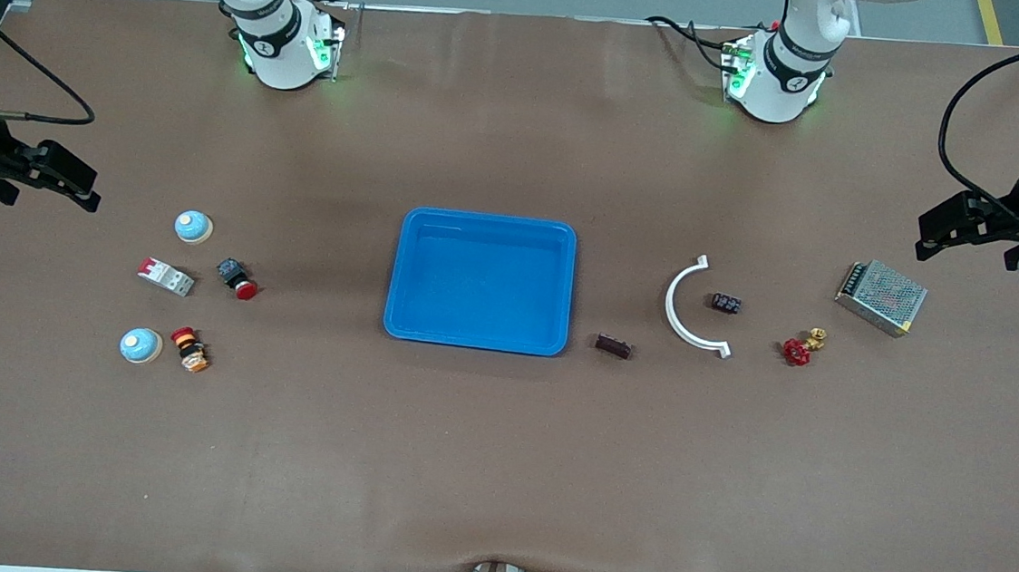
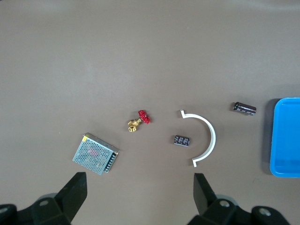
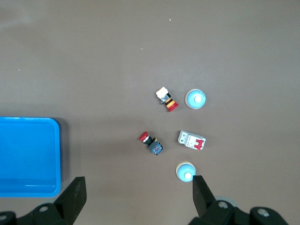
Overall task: Place electrolytic capacitor and blue bell in tray
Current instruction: 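Move the right gripper toward a blue bell while the left gripper reaches capacitors, then lower the right gripper onto the blue bell while the left gripper grasps a capacitor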
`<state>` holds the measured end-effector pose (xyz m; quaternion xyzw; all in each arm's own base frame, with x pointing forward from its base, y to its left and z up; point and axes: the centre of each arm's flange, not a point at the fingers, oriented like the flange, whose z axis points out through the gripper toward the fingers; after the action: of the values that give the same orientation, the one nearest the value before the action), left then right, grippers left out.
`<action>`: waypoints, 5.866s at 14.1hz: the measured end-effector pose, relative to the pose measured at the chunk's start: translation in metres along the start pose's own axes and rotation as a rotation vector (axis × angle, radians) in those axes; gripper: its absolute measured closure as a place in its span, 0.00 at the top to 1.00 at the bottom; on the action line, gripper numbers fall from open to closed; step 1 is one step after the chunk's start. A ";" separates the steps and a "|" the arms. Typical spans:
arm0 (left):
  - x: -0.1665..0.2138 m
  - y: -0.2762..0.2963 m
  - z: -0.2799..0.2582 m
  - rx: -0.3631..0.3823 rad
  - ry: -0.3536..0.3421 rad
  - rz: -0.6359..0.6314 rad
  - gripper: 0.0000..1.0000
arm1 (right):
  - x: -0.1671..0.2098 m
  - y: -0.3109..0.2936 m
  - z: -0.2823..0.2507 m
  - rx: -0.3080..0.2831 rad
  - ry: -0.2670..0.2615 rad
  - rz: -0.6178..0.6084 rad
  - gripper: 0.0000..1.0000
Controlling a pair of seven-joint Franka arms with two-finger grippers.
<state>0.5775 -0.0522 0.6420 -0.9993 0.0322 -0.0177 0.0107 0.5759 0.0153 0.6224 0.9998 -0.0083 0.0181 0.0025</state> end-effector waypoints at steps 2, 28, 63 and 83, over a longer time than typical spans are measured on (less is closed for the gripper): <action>0.000 0.001 0.000 0.000 -0.001 0.001 1.00 | 0.000 -0.001 0.000 0.000 -0.004 -0.002 1.00; -0.064 0.048 0.208 -0.117 -0.037 -0.822 1.00 | -0.079 0.122 0.280 -0.002 -0.194 -0.203 1.00; -0.098 0.105 0.424 -0.052 -0.062 -1.348 1.00 | -0.157 0.130 0.435 0.022 -0.185 -0.191 1.00; -0.096 0.084 0.449 -0.044 -0.028 -1.324 0.96 | -0.161 0.131 0.450 0.023 -0.171 -0.233 0.67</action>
<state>0.4927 -0.1204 0.1887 -0.8081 -0.5886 -0.0067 -0.0224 0.4289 -0.1158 0.1679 0.9919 0.1078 -0.0673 -0.0077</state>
